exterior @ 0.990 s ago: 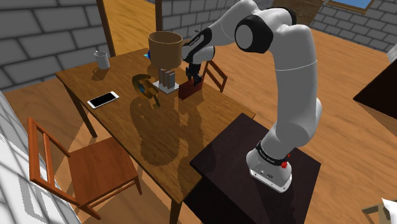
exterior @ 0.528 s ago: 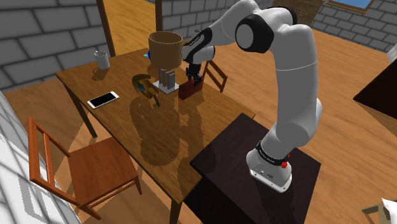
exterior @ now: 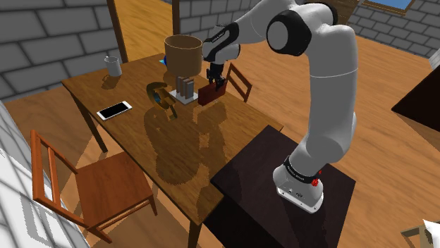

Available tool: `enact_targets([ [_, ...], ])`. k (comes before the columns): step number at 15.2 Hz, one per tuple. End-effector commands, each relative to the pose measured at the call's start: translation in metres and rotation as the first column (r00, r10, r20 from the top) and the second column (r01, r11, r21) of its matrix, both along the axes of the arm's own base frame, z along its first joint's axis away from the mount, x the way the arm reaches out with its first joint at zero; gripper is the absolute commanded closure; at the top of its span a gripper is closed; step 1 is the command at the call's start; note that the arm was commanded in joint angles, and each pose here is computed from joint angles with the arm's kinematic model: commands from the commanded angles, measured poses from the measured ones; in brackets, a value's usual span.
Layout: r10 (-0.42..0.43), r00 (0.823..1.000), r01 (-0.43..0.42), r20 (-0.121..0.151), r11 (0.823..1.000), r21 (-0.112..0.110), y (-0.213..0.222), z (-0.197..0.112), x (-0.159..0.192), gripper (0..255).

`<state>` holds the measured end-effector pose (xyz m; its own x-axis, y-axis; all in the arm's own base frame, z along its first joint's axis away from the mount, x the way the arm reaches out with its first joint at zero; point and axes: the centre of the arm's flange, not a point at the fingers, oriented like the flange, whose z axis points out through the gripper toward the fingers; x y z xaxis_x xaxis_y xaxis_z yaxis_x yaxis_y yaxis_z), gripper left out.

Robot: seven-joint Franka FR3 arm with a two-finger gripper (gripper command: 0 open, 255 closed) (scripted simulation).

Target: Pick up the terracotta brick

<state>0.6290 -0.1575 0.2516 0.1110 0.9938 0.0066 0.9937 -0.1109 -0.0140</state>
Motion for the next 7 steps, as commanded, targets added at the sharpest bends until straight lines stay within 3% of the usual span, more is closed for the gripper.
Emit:
enact_targets([
  [1, 0.001, 1.0, -0.001, 0.004, 1.0, 0.0, 0.002, 0.013, 0.001, 255],
  [7, 0.001, 1.0, -0.001, 0.004, 1.0, 0.0, 0.002, 0.034, 0.001, 255],
])
